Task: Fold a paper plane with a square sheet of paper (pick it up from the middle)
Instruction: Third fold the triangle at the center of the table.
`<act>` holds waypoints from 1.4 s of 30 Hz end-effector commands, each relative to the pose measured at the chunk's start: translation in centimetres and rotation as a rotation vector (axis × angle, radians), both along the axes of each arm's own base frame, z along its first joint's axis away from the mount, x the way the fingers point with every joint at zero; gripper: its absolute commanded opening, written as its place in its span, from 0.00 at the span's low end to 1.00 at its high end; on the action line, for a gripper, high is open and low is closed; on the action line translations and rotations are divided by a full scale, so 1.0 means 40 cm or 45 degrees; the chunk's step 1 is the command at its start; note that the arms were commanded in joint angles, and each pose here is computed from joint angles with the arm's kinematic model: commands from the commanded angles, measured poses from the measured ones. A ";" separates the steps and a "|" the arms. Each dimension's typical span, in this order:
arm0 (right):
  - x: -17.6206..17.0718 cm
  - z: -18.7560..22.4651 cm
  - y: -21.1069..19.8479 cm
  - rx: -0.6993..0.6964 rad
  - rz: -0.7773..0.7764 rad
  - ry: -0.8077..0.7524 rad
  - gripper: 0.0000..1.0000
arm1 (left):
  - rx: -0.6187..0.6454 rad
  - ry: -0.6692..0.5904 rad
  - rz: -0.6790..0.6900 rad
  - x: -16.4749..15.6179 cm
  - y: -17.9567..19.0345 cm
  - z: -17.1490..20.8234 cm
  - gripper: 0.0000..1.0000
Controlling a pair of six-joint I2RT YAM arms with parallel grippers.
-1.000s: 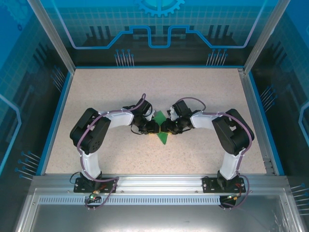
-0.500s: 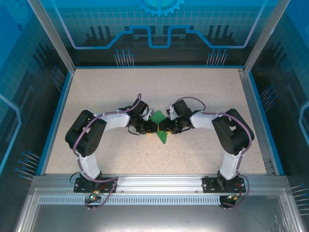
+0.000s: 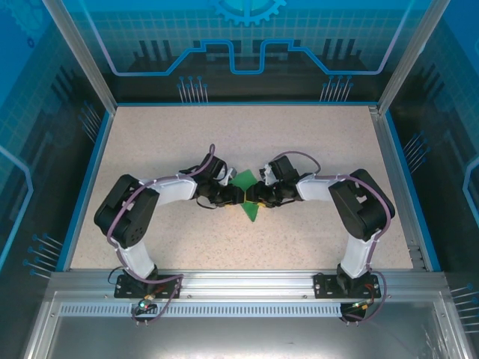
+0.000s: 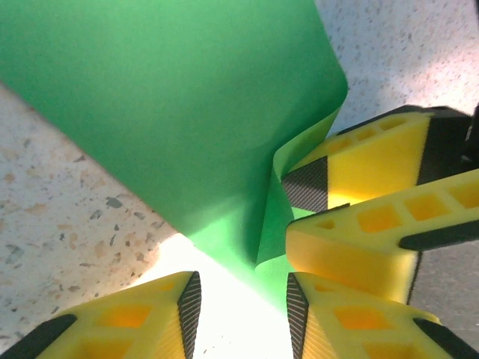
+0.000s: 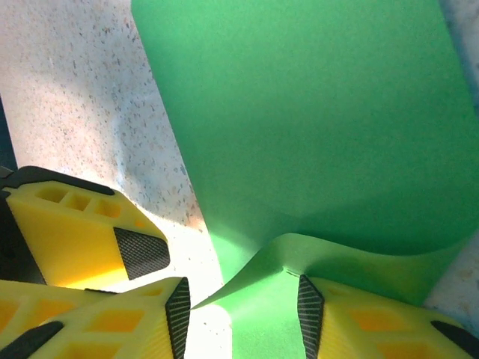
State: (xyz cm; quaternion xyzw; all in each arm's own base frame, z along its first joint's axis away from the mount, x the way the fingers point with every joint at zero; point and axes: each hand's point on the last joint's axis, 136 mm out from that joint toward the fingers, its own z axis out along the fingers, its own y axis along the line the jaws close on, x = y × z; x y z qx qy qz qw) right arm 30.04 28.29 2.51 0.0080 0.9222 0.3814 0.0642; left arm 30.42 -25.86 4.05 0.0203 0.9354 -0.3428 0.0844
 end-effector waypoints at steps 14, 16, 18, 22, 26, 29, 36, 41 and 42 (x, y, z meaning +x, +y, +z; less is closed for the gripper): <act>-0.042 -0.050 -0.027 0.011 -0.067 0.093 0.48 | -0.121 -0.070 -0.021 0.007 -0.019 0.042 0.39; -0.044 -0.052 -0.029 0.009 -0.069 0.098 0.45 | -0.119 -0.062 -0.027 0.009 -0.022 0.036 0.39; -0.043 -0.053 -0.030 0.008 -0.071 0.099 0.41 | -0.105 -0.046 -0.027 0.011 -0.020 0.023 0.39; -0.045 -0.054 -0.035 -0.009 -0.067 0.097 0.36 | -0.061 -0.010 -0.016 0.007 -0.011 -0.001 0.38; -0.046 -0.052 -0.037 -0.009 -0.060 0.092 0.33 | -0.056 0.027 0.021 0.007 -0.009 -0.010 0.39; -0.048 -0.054 -0.037 -0.008 -0.062 0.095 0.32 | -0.100 0.043 0.044 0.010 -0.022 -0.005 0.40; -0.050 -0.054 -0.037 -0.005 -0.062 0.097 0.29 | -0.102 0.090 0.061 0.015 -0.035 -0.015 0.40; -0.050 -0.057 -0.037 -0.001 -0.061 0.097 0.28 | -0.107 0.107 0.069 0.013 -0.038 -0.025 0.39; -0.051 -0.058 -0.038 -0.003 -0.062 0.099 0.28 | -0.116 0.107 0.070 0.015 -0.041 -0.022 0.39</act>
